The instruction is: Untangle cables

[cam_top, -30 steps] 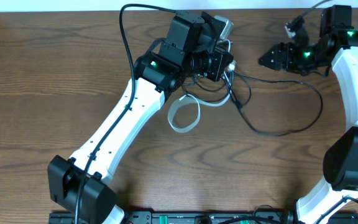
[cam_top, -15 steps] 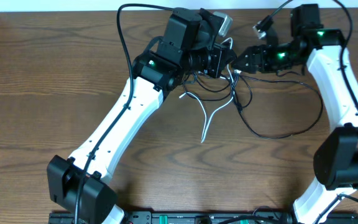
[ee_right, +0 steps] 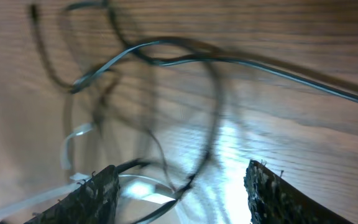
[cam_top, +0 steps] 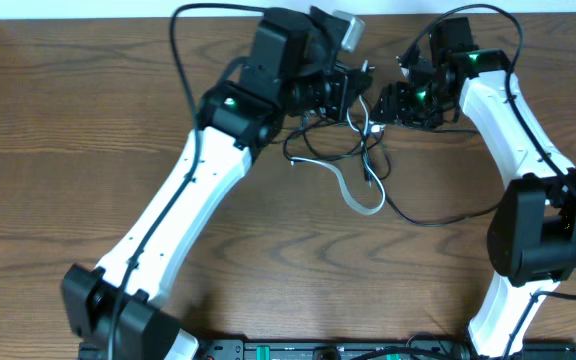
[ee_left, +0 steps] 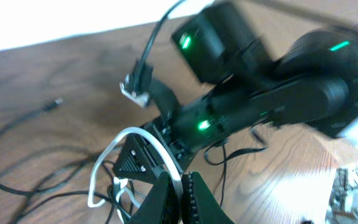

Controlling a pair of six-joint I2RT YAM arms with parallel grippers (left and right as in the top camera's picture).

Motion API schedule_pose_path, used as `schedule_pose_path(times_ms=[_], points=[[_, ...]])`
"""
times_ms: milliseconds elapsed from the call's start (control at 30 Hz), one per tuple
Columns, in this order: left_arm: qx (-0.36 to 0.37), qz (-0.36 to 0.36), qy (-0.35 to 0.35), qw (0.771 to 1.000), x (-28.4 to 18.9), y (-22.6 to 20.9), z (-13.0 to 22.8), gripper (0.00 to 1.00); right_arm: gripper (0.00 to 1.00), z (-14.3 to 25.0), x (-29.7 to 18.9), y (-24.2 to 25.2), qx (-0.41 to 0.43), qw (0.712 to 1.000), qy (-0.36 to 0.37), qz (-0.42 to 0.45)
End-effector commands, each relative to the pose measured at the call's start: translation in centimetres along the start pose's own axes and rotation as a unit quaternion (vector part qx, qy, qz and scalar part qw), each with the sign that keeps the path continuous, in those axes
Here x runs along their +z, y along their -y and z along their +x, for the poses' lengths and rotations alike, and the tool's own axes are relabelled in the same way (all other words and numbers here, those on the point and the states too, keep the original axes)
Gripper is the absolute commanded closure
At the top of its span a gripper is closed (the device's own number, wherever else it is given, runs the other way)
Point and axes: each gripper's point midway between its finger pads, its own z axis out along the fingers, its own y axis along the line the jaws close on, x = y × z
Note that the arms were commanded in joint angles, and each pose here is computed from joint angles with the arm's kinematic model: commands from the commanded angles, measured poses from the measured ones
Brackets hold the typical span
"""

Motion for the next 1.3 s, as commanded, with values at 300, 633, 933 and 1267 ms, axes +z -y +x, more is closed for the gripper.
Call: schedule_pose_path(times_ms=[300, 633, 933, 1267], points=[[0.014, 0.008, 0.15, 0.989, -10.4, 3.3, -7.6, 0.93, 0.4, 0.5, 4.4, 1.5, 0.01, 0.999, -0.033, -0.007], [0.009, 0.017, 0.183, 0.983, -12.1, 4.3, -8.9, 0.93, 0.32, -0.2, 1.2, -2.4, -0.086, 0.988, -0.012, -0.129], [-0.016, -0.021, 0.168, 0.985, -10.4, 1.7, -8.3, 0.93, 0.3, -0.2, -5.4, -5.1, -0.155, 0.979, 0.046, -0.123], [-0.054, -0.032, 0.174, 0.983, -10.3, 0.8, -8.5, 0.92, 0.33, 1.6, -5.1, -8.3, -0.197, 0.973, 0.033, -0.112]])
